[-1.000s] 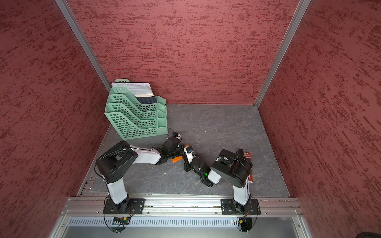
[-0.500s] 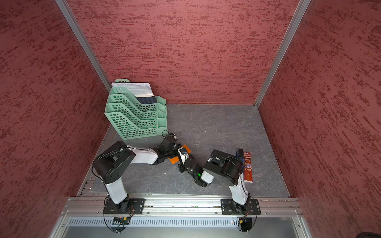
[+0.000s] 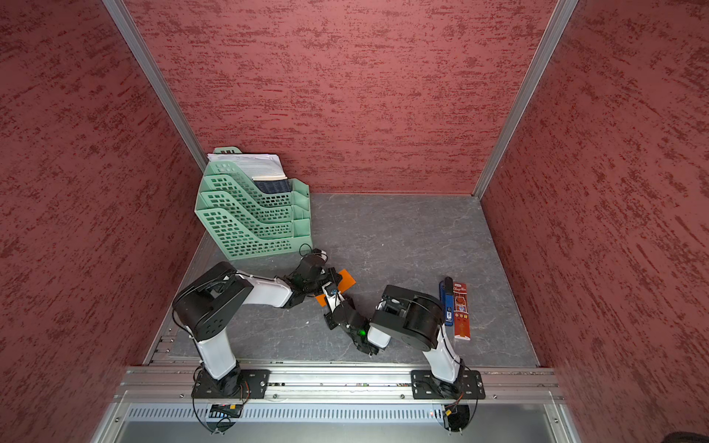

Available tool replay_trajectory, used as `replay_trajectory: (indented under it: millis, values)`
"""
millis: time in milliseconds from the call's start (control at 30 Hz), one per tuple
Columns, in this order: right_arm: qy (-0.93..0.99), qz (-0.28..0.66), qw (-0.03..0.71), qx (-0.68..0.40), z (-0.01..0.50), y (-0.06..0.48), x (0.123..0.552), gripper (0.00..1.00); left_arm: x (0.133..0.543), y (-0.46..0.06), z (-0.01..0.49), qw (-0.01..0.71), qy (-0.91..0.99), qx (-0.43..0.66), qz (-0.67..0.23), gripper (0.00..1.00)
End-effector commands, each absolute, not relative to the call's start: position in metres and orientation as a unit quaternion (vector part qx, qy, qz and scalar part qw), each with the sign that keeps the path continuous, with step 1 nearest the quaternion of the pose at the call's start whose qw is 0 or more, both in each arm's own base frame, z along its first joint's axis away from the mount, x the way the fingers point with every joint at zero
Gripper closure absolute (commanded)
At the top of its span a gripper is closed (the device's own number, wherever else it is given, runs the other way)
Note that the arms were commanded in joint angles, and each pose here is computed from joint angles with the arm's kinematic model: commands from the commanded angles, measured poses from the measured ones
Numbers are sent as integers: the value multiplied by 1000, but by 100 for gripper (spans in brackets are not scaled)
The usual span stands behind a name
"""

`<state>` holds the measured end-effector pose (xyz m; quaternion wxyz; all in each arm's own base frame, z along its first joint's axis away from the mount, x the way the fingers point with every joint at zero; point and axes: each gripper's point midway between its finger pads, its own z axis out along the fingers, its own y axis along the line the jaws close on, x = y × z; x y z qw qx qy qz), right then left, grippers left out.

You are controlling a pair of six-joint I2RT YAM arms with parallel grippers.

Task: Fold the square paper along the opposite sides
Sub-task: Smooth out the paper at the center of the board.

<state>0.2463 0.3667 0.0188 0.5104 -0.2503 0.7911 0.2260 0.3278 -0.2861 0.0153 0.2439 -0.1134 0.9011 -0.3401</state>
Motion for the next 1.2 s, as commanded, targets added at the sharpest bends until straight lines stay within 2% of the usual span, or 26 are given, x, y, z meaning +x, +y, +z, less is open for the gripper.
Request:
replay_trajectory:
  millis: [0, 333, 467, 667, 733, 867, 1000, 1167]
  values:
    - [810, 203, 459, -303, -21, 367, 219, 100, 272, -237, -68, 132, 955, -142, -223, 98]
    - [817, 221, 438, -304, -32, 378, 200, 100, 269, -229, -72, 132, 954, -150, -222, 98]
    - [808, 233, 446, -307, -20, 383, 198, 100, 270, -230, -70, 134, 953, -148, -227, 98]
    - [752, 259, 528, -296, 91, 383, 206, 100, 276, -240, -49, 150, 950, -124, -242, 96]
    - [736, 245, 561, -289, 126, 371, 211, 100, 282, -249, -30, 165, 947, -106, -253, 94]
    - [736, 223, 585, -259, 155, 332, 229, 100, 292, -263, 7, 194, 942, -81, -260, 87]
    - [749, 201, 587, -233, 150, 298, 241, 100, 300, -274, 43, 223, 934, -66, -271, 78]
    - [761, 199, 577, -223, 136, 287, 242, 100, 311, -286, 81, 251, 924, -45, -285, 69]
